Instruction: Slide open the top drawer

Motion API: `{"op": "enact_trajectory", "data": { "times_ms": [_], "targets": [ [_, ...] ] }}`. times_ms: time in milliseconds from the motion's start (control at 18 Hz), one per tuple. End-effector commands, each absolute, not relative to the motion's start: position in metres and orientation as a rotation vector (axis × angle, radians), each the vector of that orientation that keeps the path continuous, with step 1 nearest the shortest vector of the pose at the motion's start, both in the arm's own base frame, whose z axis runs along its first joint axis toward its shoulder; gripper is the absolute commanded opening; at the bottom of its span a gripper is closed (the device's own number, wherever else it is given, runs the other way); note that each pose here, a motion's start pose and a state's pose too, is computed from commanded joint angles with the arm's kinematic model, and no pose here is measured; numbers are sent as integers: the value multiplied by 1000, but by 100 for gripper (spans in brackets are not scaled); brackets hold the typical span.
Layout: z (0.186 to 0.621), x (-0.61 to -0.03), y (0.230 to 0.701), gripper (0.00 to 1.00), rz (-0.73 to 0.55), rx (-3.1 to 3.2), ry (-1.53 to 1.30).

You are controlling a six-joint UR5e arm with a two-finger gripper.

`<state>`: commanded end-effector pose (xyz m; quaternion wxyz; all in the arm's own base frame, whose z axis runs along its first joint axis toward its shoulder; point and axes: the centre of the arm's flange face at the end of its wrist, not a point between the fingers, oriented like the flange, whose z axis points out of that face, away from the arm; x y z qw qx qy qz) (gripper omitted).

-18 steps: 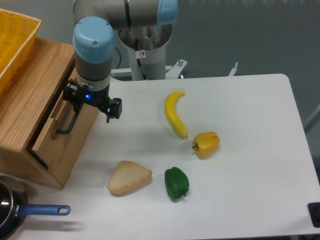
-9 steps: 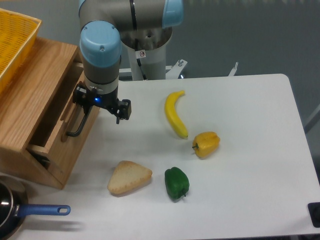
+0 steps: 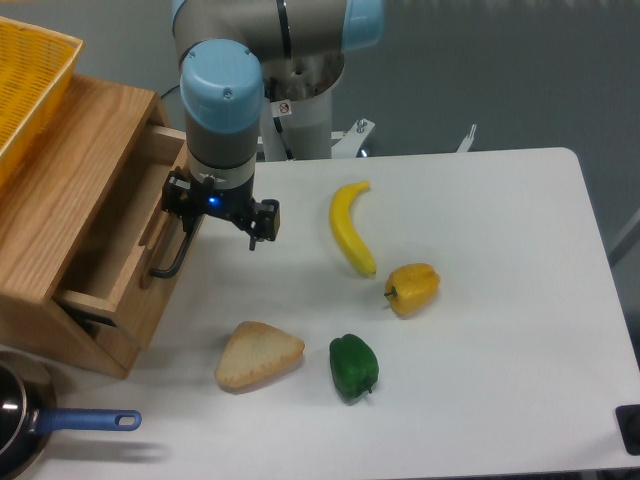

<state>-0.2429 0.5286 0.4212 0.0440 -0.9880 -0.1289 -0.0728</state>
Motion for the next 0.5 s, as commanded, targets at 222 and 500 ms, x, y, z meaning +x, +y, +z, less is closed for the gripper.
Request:
{"op": "enact_trajectory", "data": {
  "times_ms": [222,500],
  "targets": [
    [420,-251,525,100,-215,-3025,-379],
    [420,-261,519,100,-206,-3031,-354]
  ]
}}
